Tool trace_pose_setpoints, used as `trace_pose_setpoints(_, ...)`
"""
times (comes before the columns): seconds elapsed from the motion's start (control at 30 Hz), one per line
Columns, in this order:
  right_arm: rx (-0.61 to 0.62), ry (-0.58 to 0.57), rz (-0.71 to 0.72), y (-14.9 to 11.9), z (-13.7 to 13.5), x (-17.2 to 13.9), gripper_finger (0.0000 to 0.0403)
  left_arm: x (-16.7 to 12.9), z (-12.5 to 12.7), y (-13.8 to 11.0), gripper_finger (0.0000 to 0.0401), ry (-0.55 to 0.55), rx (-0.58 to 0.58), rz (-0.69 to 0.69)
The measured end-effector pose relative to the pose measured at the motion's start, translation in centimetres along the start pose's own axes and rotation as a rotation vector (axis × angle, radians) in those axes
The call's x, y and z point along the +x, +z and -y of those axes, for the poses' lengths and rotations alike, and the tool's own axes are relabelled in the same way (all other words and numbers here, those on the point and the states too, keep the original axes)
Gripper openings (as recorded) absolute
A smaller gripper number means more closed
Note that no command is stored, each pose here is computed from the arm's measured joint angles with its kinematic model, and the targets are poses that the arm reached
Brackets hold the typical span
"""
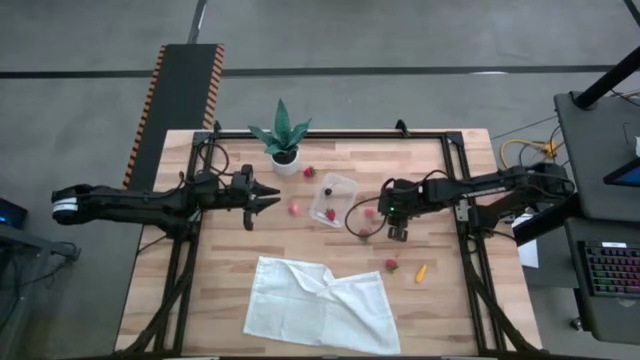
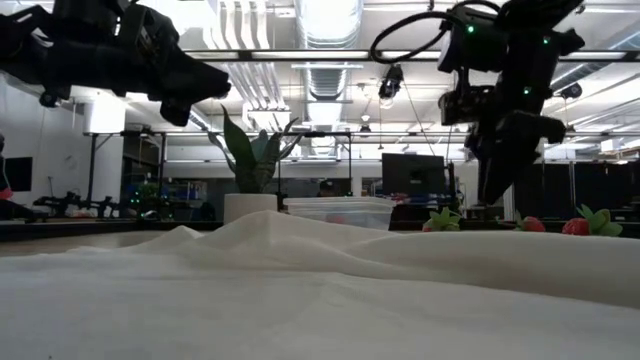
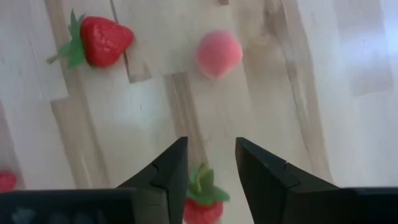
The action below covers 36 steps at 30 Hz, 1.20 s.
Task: Pick and placing Produce into tupperware
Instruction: Put the red strawberry into the transparent bin
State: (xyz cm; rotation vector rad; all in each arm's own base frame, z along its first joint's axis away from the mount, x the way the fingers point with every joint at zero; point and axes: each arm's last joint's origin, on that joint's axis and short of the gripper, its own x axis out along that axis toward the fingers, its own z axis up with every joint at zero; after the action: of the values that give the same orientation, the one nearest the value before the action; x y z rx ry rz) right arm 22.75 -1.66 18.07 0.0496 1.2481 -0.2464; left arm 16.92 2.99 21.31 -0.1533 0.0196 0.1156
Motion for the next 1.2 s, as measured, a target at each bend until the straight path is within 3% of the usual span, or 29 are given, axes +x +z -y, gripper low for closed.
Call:
trace_pose_setpoints(0.17,0.002,0.008,0.003,0.5,0.1,-0.6,0.0127,0.0,0.0,0.0,0.0089,0.000,0.000,-0.002)
trace_pose_setpoints(1.2,-0.042,0.021,-0.199,0.0,-0.3,2.9,0.0118,0.0,0.0,-0.1,0.0089,0.001,0.000,-0.007)
